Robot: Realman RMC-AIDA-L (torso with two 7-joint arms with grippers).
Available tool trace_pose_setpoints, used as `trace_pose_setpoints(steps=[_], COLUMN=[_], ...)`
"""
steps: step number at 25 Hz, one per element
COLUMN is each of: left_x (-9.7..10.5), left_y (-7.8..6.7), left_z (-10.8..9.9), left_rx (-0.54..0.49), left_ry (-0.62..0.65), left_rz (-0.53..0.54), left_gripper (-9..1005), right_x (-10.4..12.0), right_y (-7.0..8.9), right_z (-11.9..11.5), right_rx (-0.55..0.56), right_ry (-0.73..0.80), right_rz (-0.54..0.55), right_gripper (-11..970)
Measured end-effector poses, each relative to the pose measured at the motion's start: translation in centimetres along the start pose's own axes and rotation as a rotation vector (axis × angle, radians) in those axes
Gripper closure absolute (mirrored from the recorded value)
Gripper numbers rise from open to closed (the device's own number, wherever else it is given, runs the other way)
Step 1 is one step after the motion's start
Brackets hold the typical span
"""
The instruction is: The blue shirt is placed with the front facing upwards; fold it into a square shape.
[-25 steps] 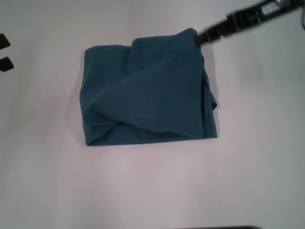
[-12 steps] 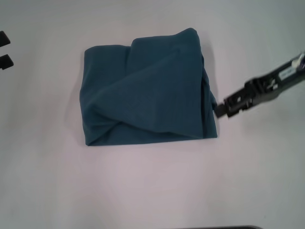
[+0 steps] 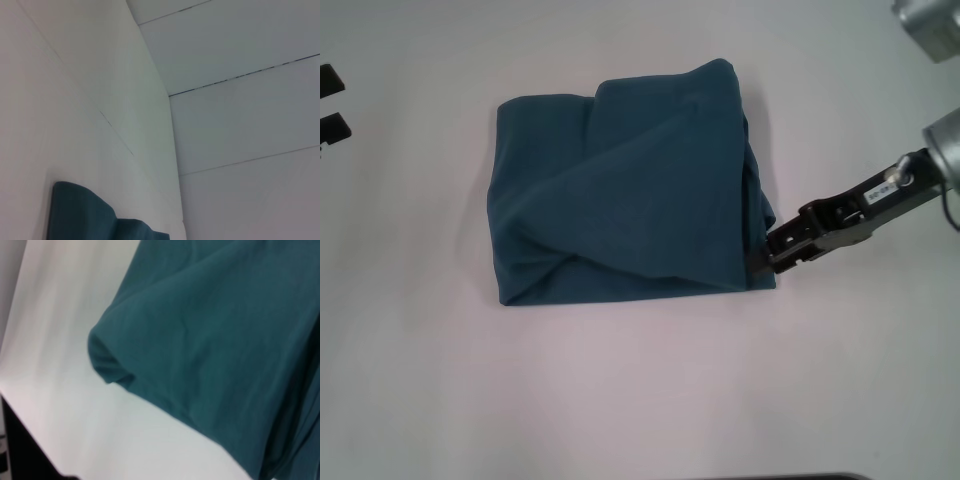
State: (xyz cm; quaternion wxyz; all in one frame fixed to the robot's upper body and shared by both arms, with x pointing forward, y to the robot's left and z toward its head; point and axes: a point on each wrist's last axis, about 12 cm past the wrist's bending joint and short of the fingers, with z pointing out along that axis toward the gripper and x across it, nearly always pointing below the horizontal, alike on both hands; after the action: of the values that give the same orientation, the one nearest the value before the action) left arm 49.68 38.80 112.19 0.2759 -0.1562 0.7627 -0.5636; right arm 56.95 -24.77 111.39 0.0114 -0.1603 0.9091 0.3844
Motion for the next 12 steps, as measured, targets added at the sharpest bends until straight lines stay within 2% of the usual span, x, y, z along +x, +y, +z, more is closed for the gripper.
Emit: trace_pose_setpoints(steps=[6, 12], left_x=[0.0, 0.0], left_y=[0.0, 0.1], left_z=[-0.1, 0.0], left_rx=[0.001, 0.0], left_ry=[-0.004, -0.004], left_rz=[-0.001, 0.001], left_gripper=[320, 320], right_x=[0.2, 0.1], right_y=[-0.7, -0.5], right_z=[2.0, 3.2], right_rx=[0.018, 0.02], right_ry=[-0.011, -0.027], right_rz=[0.03, 0.03], right_gripper=[375, 375])
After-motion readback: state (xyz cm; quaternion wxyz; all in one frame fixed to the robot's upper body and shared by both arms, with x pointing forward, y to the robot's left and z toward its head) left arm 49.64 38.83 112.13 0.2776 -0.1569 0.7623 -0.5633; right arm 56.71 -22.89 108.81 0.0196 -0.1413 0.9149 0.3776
